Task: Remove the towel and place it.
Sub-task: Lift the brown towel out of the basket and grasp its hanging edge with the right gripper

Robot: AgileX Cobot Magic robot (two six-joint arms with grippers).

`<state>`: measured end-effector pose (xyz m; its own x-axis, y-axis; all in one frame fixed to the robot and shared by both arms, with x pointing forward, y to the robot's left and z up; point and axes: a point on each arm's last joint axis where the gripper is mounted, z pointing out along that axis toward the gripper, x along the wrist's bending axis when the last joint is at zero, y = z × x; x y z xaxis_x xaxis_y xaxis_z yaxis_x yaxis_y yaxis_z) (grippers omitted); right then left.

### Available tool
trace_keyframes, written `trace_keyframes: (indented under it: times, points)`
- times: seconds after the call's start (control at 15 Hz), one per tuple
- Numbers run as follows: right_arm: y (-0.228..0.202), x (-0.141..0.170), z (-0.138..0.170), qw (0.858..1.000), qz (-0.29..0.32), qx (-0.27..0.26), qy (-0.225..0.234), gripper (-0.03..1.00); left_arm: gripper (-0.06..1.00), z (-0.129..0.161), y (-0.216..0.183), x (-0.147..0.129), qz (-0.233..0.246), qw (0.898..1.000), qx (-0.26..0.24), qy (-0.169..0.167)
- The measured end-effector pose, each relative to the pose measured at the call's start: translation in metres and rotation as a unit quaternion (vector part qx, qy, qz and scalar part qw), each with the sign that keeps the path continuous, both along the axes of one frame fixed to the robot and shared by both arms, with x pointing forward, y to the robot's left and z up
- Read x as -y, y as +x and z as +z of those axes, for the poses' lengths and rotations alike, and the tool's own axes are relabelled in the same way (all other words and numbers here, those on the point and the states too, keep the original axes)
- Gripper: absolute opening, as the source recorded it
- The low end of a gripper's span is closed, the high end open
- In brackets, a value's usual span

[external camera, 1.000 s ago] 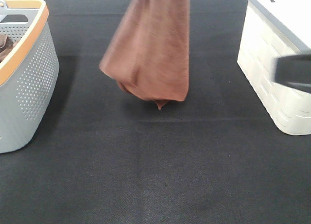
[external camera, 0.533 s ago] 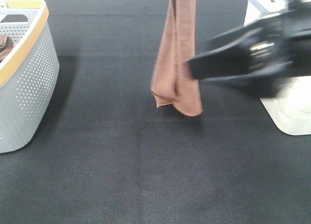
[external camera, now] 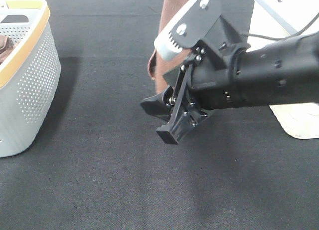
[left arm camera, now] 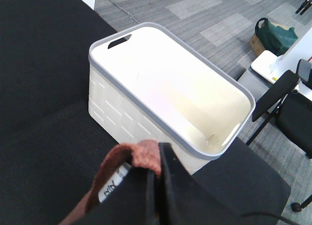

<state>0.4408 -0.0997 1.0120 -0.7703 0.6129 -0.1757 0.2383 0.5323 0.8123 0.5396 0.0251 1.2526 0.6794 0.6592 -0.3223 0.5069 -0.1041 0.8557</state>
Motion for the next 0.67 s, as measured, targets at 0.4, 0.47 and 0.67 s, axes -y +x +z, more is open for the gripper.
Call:
trace_keyframes:
  times: [0.4,0.47,0.67]
  points:
    - [0.008,-0.009,0.016,1.000,0.005,0.014,0.019,0.59,0.00,0.001,0.000,0.000,0.001,1.000,0.003,-0.005]
    - [0.012,-0.009,0.013,1.000,-0.011,0.021,0.015,0.59,0.00,0.001,0.000,0.000,0.001,1.000,0.003,-0.005]
    - [0.027,-0.003,0.006,0.995,-0.096,0.037,0.015,0.59,0.00,0.001,0.000,0.000,0.001,1.000,0.003,-0.005]
